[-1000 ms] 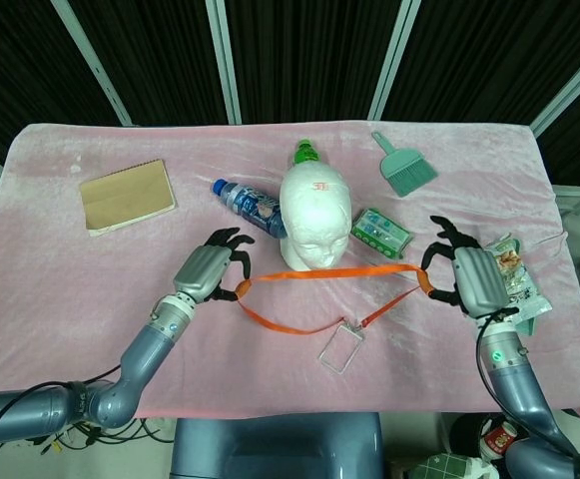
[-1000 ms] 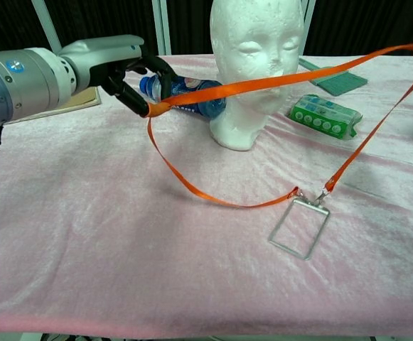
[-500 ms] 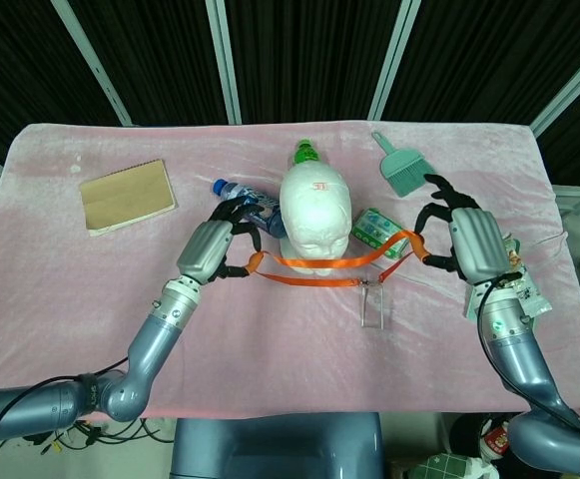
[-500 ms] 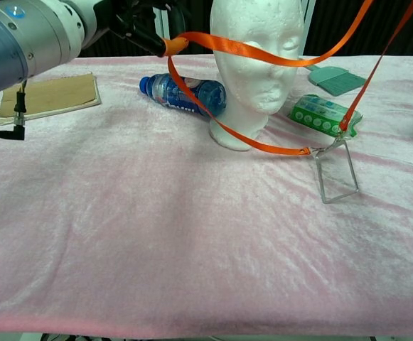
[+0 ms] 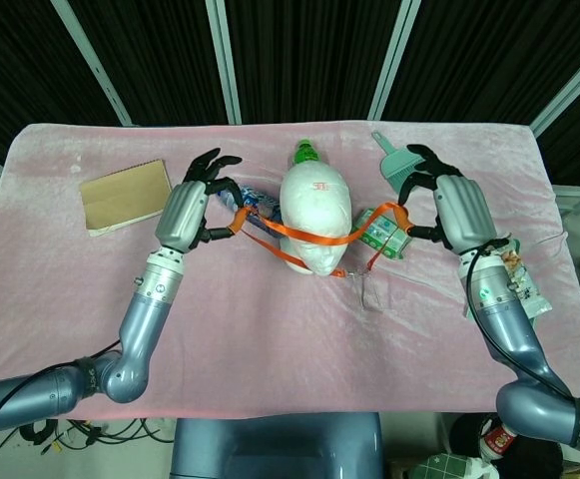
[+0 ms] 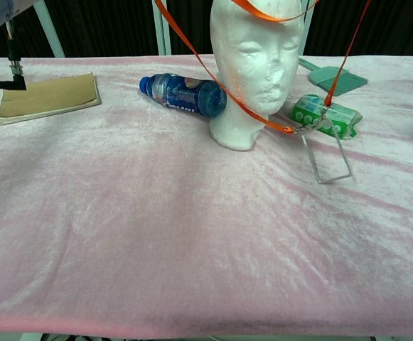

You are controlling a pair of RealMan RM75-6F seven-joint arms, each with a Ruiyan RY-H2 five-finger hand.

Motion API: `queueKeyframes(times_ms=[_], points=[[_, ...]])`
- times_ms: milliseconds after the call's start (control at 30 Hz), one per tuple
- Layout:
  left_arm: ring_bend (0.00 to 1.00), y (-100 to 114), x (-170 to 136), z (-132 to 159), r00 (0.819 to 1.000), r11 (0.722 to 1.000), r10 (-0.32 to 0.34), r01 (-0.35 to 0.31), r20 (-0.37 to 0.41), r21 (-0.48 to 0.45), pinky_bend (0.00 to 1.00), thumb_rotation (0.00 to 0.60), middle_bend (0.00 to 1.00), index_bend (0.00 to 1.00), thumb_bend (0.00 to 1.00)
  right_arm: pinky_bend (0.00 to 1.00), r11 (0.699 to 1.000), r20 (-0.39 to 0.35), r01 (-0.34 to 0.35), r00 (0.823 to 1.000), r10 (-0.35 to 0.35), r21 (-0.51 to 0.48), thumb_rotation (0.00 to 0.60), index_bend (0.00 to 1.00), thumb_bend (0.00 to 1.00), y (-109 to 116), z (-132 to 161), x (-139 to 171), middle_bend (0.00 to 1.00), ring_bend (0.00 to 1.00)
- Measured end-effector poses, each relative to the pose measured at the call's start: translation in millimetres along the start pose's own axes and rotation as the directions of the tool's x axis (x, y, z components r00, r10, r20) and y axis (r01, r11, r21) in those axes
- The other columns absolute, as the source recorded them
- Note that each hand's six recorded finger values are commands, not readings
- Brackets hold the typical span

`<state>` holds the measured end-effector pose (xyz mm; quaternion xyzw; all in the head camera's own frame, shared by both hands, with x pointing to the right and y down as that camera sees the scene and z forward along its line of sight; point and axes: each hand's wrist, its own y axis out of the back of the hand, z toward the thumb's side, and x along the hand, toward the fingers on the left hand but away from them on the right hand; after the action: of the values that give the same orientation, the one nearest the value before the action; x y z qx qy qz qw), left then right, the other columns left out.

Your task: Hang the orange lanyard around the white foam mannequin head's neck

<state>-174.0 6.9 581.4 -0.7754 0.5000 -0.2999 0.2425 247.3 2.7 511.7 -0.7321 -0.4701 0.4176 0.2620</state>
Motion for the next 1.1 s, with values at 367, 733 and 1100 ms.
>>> queueKeyframes(times_ms=[367, 733, 1100], points=[[0.00, 12, 19, -1, 0.999, 0.998, 0.050, -0.050, -0.008, -0.033, 0.00, 0.600, 0.18, 0.61, 0.43, 0.21, 1.000, 0.006, 0.018, 1.000, -0.018, -0.018, 0.600, 0.76, 0.44, 11, 12, -28, 0.12, 0.24], [0.00, 13, 36, -10, 0.994, 0.994, 0.097, -0.099, -0.046, -0.045, 0.00, 0.600, 0.18, 0.59, 0.43, 0.21, 0.999, 0.054, 0.051, 0.997, -0.050, -0.017, 0.600, 0.76, 0.45, 28, 8, -55, 0.12, 0.24], [0.00, 8, 49, -29, 0.986, 0.990, 0.142, -0.143, -0.086, -0.004, 0.00, 0.600, 0.18, 0.57, 0.43, 0.21, 1.000, 0.075, 0.005, 0.997, -0.004, -0.014, 0.600, 0.76, 0.45, 20, 5, -71, 0.12, 0.24]])
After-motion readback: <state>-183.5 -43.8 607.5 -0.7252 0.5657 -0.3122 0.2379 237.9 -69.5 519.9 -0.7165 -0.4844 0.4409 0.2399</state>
